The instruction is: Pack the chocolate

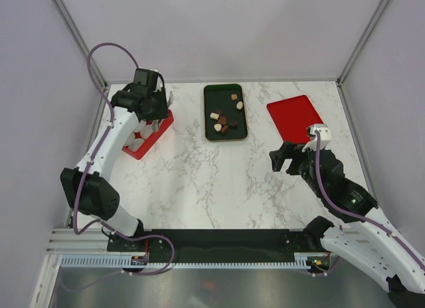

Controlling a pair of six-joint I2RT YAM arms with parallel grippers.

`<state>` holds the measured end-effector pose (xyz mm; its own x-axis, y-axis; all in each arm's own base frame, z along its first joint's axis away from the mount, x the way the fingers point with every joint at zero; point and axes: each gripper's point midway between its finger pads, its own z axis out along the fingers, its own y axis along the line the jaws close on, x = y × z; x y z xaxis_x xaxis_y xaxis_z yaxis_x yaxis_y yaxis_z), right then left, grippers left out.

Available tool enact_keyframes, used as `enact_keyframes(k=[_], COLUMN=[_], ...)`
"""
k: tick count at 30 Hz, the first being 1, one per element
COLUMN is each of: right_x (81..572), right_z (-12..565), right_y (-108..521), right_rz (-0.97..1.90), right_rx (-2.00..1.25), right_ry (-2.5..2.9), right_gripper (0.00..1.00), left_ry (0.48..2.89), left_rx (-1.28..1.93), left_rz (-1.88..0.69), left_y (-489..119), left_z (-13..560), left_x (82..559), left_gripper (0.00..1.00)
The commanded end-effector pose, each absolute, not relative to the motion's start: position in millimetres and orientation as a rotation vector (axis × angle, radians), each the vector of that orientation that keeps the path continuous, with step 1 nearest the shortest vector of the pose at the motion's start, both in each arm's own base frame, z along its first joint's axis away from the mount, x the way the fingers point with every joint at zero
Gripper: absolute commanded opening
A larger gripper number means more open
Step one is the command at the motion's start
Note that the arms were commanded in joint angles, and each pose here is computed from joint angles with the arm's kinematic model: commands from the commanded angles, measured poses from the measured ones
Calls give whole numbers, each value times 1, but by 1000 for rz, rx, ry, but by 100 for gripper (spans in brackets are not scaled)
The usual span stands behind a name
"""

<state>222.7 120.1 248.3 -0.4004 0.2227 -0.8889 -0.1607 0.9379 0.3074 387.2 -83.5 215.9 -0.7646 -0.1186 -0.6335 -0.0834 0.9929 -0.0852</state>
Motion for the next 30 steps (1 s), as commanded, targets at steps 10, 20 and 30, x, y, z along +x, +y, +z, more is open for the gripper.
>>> enact_keyframes(k=[10, 20, 30], right_x=[221, 218, 218], right_z=[258, 255, 254], right_y=[119, 114, 113], right_rz=[445, 425, 423], right_rx=[80, 81, 81], right_ry=[1912, 1916, 1916], right_gripper=[96, 96, 96], left_ry=[2384, 2497, 2553], left_rx=[232, 296, 289], left_rz=[-314, -311, -247], left_y=[-223, -246, -244], left_z=[245, 195, 159], left_x=[368, 339, 337], left_gripper=[49, 50, 51])
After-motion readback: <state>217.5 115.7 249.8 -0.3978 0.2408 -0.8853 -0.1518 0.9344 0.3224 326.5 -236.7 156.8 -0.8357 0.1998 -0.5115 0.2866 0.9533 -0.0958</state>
